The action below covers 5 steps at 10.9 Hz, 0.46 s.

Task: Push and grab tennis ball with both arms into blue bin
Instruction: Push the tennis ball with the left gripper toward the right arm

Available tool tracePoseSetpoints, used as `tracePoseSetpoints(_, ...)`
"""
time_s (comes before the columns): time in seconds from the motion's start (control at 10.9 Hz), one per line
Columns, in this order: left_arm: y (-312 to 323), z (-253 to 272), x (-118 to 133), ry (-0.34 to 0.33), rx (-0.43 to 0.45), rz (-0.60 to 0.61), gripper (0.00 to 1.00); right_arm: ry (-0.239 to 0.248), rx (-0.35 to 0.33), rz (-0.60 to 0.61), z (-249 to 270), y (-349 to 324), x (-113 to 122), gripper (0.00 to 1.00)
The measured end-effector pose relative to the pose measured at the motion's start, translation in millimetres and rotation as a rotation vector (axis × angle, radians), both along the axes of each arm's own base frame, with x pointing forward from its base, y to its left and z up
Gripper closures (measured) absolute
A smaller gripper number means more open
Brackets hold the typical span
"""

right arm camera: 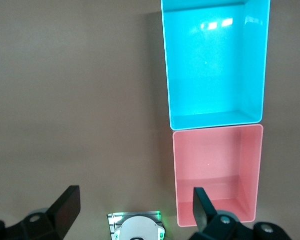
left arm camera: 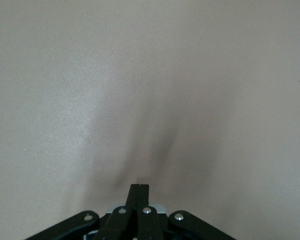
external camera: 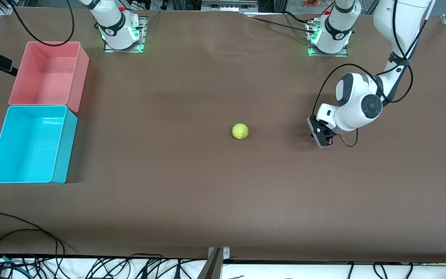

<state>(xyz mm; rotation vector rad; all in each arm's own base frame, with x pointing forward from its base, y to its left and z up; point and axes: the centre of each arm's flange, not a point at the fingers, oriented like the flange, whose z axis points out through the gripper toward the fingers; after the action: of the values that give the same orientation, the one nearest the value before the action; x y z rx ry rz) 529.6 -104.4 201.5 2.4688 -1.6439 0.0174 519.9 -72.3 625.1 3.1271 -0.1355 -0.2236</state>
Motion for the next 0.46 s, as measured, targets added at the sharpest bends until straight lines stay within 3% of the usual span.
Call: tracePoseSetpoints(0.46,-0.1,-1.4,-0.4,0.003,0.0,0.0,0.99,0.022,0.039,0.01,-4.9,9.8,-0.1,0.0)
